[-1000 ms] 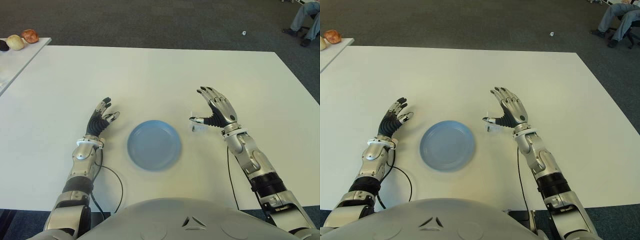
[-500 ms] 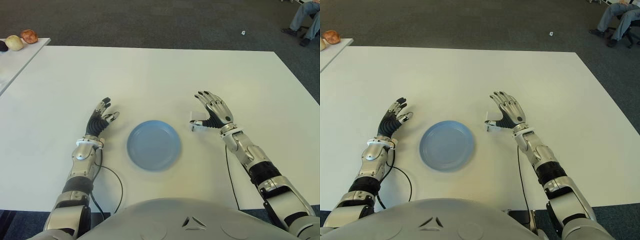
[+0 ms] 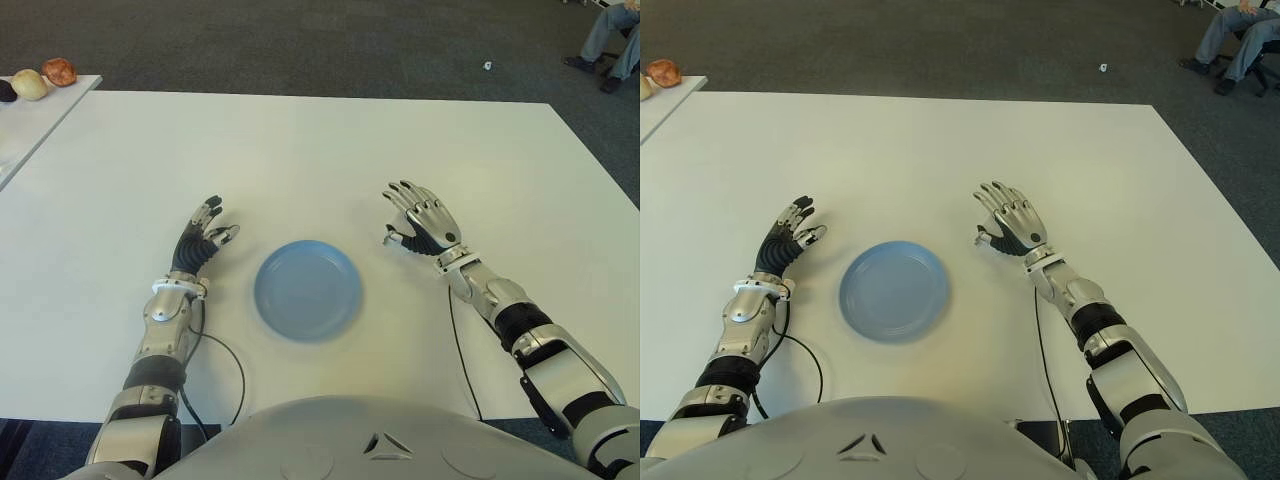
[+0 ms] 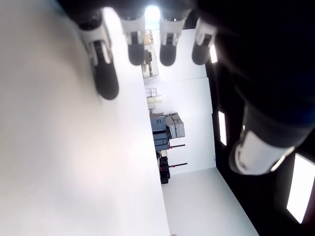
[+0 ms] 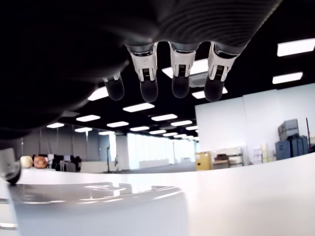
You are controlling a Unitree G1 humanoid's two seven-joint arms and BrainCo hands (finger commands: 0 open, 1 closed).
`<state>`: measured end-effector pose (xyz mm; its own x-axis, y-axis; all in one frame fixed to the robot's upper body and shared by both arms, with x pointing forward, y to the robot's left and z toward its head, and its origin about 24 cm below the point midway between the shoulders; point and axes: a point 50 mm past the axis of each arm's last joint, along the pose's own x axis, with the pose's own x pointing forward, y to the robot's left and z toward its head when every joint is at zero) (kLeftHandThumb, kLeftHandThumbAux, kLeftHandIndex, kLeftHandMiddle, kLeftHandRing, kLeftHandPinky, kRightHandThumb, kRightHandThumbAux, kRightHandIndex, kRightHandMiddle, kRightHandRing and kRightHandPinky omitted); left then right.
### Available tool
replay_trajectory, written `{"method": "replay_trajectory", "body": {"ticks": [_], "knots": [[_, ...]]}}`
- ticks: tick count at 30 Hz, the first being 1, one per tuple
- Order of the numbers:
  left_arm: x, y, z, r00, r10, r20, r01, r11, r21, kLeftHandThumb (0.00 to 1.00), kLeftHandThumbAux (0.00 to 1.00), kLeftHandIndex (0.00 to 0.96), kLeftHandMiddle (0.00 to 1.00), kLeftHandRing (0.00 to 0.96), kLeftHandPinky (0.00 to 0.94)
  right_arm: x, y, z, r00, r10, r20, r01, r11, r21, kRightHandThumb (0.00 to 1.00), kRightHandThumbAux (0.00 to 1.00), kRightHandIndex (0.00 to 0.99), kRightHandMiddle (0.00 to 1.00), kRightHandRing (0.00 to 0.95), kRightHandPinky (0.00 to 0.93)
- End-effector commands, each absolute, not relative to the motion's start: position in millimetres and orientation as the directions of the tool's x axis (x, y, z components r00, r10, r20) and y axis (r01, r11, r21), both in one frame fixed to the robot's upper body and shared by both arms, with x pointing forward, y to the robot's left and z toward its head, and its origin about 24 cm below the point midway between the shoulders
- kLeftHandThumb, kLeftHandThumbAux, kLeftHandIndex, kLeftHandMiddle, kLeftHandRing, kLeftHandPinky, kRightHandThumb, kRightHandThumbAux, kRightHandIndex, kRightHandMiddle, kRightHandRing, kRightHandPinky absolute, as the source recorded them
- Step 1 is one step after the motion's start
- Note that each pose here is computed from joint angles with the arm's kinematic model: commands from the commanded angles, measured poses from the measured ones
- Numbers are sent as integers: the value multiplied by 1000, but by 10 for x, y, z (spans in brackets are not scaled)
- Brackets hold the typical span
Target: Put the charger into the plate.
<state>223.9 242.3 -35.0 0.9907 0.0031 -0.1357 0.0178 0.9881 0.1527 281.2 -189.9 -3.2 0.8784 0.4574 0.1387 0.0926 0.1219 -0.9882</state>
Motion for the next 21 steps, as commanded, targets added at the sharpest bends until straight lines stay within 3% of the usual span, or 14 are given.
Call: {"method": "replay_trajectory", "body": {"ticks": [1, 11, 21], "knots": [[2082, 2432, -541, 966, 6, -259, 30, 990, 135, 0, 669, 13, 35, 32, 46, 2786, -1860, -108, 870, 480, 110, 61, 117, -991, 194, 451, 0, 0, 0, 0], [2066, 2447, -530, 965, 15, -263, 23, 990, 140, 0, 659, 10, 35, 31, 46, 2721, -1850, -200, 871, 484, 86, 23, 133, -991, 217, 419, 0, 0, 0, 0], [2061, 2466, -526, 961, 12, -277, 29, 989, 144, 0, 652, 16, 37, 35, 45, 2701, -1852, -235, 870, 491, 52, -15, 133, -991, 210, 454, 0, 0, 0, 0]]}}
